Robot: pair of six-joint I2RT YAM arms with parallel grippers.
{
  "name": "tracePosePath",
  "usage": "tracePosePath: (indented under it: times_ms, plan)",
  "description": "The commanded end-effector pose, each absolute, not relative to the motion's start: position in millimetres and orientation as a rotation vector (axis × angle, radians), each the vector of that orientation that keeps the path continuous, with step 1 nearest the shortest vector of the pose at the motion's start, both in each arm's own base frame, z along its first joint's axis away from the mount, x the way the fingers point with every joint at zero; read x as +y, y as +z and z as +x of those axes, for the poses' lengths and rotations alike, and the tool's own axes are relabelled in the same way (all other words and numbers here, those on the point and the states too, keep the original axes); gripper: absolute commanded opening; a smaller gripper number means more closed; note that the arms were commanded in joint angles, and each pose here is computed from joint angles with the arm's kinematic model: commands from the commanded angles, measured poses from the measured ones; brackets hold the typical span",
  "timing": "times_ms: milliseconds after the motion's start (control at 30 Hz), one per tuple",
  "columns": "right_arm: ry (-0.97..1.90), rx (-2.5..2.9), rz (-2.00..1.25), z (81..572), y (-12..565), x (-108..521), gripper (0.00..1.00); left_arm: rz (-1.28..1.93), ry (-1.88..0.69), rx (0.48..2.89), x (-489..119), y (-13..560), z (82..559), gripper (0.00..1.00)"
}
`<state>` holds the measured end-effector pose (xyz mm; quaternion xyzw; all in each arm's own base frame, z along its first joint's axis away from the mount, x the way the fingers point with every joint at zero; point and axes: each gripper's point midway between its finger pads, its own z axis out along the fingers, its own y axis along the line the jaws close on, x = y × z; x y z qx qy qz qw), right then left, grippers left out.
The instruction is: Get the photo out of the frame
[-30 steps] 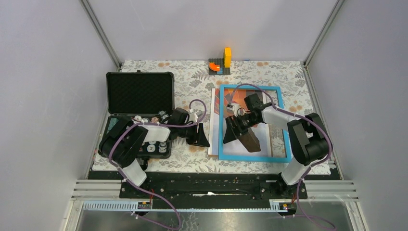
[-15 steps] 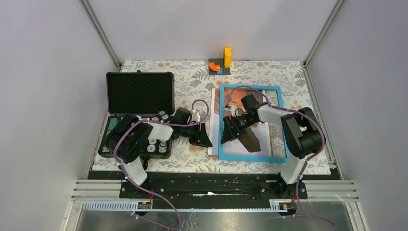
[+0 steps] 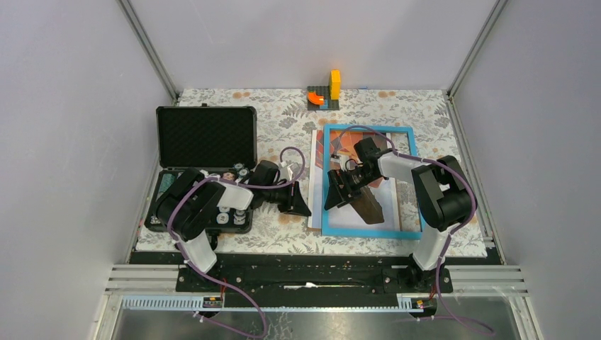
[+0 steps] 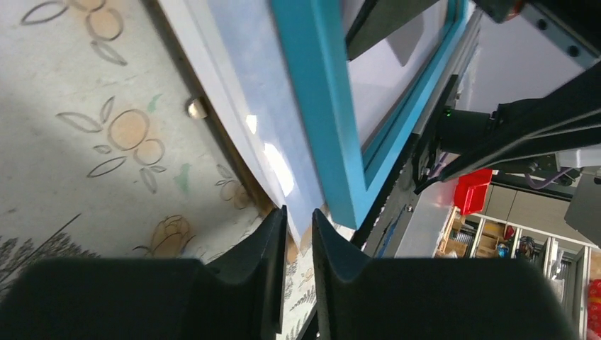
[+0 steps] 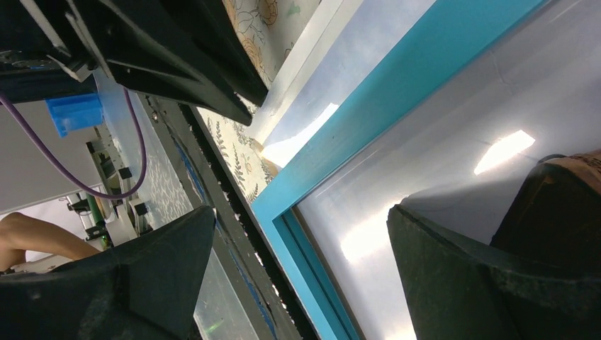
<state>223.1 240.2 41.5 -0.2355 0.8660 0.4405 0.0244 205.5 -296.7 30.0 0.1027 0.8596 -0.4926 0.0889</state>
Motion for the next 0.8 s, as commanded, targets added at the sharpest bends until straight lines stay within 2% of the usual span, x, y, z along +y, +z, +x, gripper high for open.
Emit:
tracePosePath:
  times_ms: [0,200,333,467,600,767]
  plan:
    - [1.194,2.785,-0.757,221.0,7.5,225.9,1.0,0.424,-1.614,2.372,-314.2,71.8,201.9,0.21]
    - [1.194,2.785,-0.758,221.1,7.4,225.9,1.0,0.429,-1.59,2.386,-315.7,68.5,201.8,0.2]
    - [1.187,2.788,-0.758,221.2,7.4,225.2,1.0,0.428,-1.57,2.424,-315.4,61.2,204.2,0.23]
    - [1.169,2.799,-0.758,220.9,5.5,223.4,1.0,0.382,-1.422,2.478,-296.4,53.3,210.3,0.32]
    - [1.168,2.805,-0.758,220.3,4.4,222.9,1.0,0.357,-1.205,2.572,-276.1,31.3,213.7,0.32]
    - [1.166,2.809,-0.758,220.3,3.8,222.7,1.0,0.32,-1.195,2.602,-279.4,21.9,218.1,0.31]
